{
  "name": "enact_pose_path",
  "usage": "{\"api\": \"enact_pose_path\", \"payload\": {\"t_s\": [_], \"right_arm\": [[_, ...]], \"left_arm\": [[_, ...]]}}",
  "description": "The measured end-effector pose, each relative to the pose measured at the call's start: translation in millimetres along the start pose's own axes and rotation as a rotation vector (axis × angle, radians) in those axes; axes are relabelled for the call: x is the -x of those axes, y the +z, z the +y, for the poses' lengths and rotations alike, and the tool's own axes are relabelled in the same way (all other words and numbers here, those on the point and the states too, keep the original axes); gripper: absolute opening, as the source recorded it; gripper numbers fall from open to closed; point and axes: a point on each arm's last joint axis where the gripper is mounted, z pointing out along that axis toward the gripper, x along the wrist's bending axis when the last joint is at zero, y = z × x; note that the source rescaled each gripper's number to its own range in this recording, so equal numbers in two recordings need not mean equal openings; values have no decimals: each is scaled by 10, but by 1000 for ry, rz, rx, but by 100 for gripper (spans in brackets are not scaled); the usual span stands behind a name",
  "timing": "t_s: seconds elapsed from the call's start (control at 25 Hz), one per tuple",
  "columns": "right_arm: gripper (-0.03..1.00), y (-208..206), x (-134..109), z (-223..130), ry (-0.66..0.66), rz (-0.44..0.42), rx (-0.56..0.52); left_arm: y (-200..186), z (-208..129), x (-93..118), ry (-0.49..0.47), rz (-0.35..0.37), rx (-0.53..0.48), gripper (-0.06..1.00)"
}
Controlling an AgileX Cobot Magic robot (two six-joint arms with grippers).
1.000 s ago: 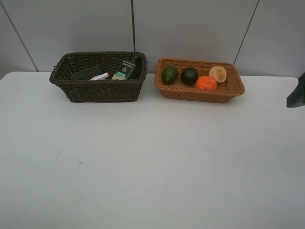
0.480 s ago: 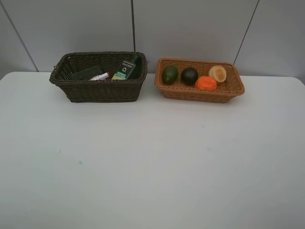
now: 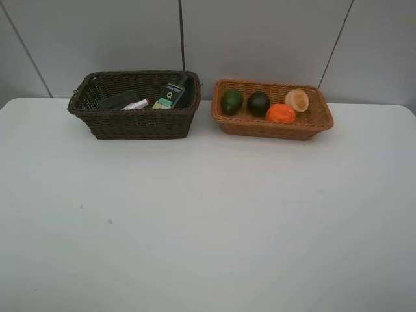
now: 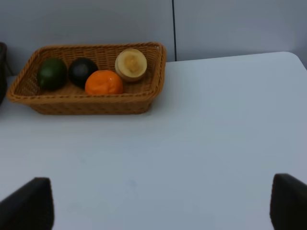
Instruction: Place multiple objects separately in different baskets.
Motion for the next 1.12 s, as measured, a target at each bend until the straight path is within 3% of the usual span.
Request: {"api": "enact_pose_path", "payload": {"t_s": [0.16, 0.8, 1.12], "right_arm": [[100, 46, -17, -77, -45, 17, -54], [100, 46, -20, -77, -56, 17, -54], [100, 39, -28, -80, -7, -91, -54]], "left_arm": [[0, 0, 0, 0, 0, 0, 99], [0, 0, 0, 0, 0, 0, 99], [0, 0, 0, 0, 0, 0, 99]]}}
